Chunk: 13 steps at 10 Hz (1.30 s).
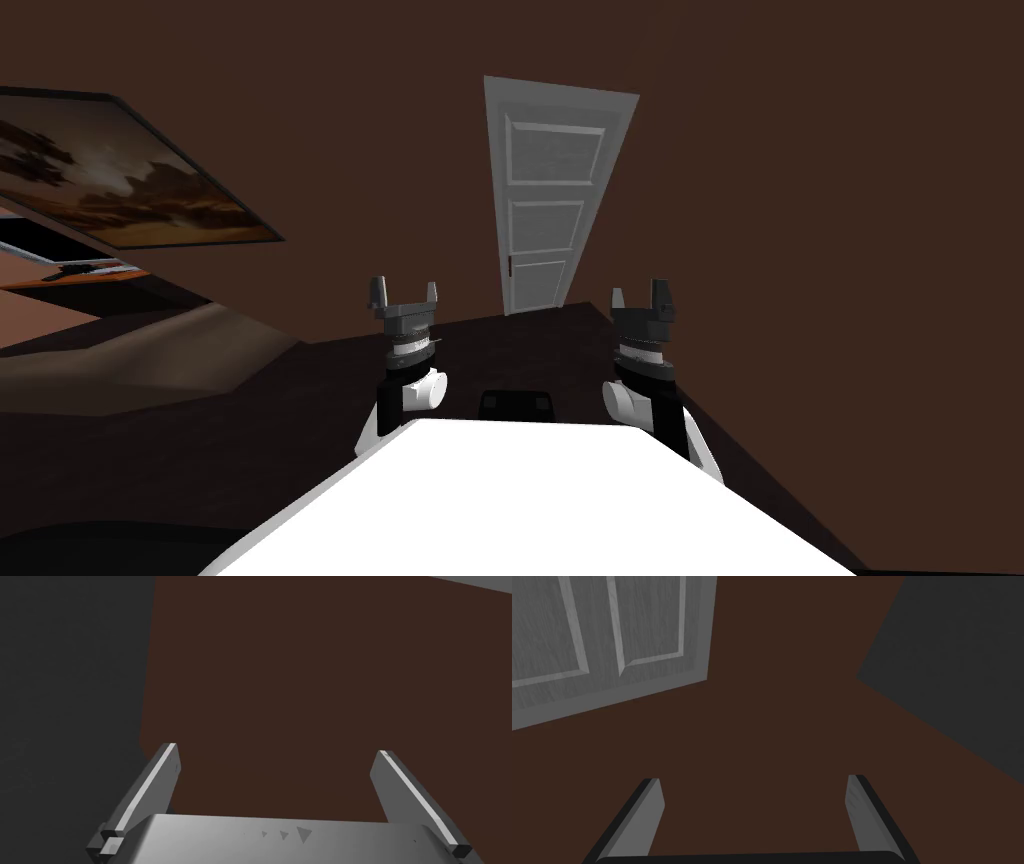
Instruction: Pull the door open
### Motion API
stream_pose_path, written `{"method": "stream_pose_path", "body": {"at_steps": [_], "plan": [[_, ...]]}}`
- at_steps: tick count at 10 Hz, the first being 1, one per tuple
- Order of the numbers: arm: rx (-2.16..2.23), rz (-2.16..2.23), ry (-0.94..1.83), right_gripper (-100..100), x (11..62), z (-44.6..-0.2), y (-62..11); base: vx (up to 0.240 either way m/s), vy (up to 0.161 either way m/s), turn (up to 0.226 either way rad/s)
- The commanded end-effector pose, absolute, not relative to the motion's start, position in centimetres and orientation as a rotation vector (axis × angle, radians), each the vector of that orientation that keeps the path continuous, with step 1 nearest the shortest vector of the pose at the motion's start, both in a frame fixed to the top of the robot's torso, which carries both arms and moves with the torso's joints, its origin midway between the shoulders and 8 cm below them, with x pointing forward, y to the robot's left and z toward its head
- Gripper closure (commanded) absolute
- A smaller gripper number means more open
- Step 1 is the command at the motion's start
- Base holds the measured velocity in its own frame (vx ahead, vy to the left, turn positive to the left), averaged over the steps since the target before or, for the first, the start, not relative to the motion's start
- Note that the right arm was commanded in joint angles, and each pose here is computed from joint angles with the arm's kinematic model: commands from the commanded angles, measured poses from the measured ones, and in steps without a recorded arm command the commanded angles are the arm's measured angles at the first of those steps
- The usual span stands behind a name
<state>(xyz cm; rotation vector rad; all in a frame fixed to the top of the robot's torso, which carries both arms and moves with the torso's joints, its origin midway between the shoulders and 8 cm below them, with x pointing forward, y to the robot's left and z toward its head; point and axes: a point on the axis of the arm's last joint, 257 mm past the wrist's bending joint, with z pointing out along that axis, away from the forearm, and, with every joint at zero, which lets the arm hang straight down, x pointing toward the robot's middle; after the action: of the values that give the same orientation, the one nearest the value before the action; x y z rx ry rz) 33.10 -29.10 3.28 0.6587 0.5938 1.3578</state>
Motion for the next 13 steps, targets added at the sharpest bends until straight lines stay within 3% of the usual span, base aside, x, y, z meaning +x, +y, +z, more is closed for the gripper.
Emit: {"method": "stream_pose_path", "body": {"at_steps": [1,2,5,13], "plan": [[0.689,1.396,0.589,-100,33.5,2.3,-29.3,0.075,0.016,0.126],[0.682,1.397,0.582,-100,33.0,4.6,-29.1,0.095,0.013,0.127],[0.699,1.409,0.587,-100,33.6,2.0,-29.4,0.028,-0.001,0.013],[0.895,1.603,0.521,-100,35.1,-3.6,-31.2,0.115,0.009,0.166]]}}
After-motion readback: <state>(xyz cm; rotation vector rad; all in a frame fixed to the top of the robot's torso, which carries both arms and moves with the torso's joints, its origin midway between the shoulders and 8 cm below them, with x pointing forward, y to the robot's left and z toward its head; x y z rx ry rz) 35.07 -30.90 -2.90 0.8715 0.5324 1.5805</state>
